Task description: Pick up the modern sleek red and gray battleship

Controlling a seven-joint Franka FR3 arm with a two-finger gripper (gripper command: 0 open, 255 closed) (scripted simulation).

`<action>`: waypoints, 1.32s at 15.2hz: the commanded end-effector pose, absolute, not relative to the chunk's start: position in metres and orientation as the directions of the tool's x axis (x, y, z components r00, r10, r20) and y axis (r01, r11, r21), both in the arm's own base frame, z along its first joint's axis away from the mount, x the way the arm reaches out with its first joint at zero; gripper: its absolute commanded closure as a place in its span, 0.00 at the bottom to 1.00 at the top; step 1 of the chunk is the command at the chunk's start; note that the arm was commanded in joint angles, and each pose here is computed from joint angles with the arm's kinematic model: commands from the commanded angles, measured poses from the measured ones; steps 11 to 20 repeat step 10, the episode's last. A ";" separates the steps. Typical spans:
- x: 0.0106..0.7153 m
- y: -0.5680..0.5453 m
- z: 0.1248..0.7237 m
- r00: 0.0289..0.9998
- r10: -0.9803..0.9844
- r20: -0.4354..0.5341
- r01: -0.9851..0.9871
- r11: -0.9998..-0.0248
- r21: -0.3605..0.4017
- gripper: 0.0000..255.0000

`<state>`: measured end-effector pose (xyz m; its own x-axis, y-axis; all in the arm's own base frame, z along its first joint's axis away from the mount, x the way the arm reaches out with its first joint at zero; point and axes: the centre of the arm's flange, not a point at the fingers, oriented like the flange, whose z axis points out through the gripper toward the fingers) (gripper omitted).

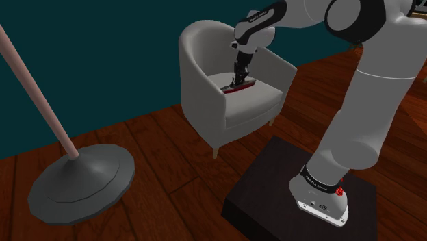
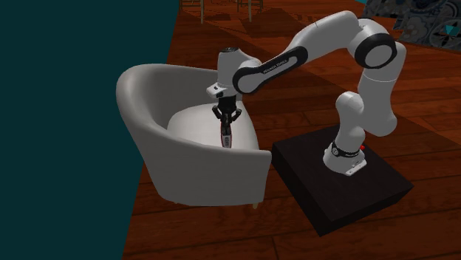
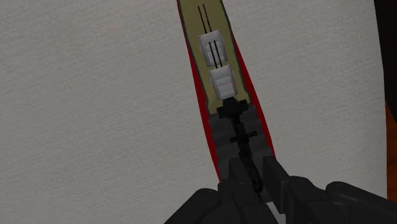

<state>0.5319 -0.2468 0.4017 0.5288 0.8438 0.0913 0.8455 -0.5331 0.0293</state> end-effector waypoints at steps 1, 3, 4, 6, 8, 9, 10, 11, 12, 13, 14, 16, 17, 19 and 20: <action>0.532 -0.247 0.413 0.529 0.844 0.091 0.845 -0.533 0.029 1.00; 0.532 -0.247 0.424 0.529 0.844 0.091 0.845 -0.533 0.029 1.00; 0.532 -0.247 0.429 0.529 0.844 0.091 0.845 -0.533 0.029 1.00; 0.532 -0.247 0.439 0.529 0.844 0.091 0.845 -0.533 0.029 1.00; 0.532 -0.247 0.450 0.529 0.844 0.091 0.845 -0.533 0.029 1.00; 0.532 -0.247 0.451 0.529 0.844 0.091 0.845 -0.533 0.029 1.00; 0.532 -0.247 0.451 0.529 0.844 0.091 0.845 -0.533 0.029 1.00; 0.532 -0.247 0.451 0.529 0.844 0.091 0.845 -0.533 0.029 1.00; 0.532 -0.247 0.451 0.529 0.844 0.091 0.845 -0.533 0.029 1.00; 0.532 -0.247 0.451 0.529 0.844 0.091 0.845 -0.533 0.029 1.00; 0.532 -0.247 0.451 0.529 0.844 0.091 0.845 -0.533 0.029 1.00; 0.532 -0.247 0.451 0.529 0.844 0.091 0.845 -0.533 0.029 1.00; 0.532 -0.247 0.451 0.529 0.844 0.091 0.845 -0.533 0.029 1.00; 0.532 -0.247 0.451 0.529 0.844 0.091 0.845 -0.533 0.029 1.00; 0.532 -0.247 0.451 0.529 0.844 0.091 0.845 -0.533 0.029 1.00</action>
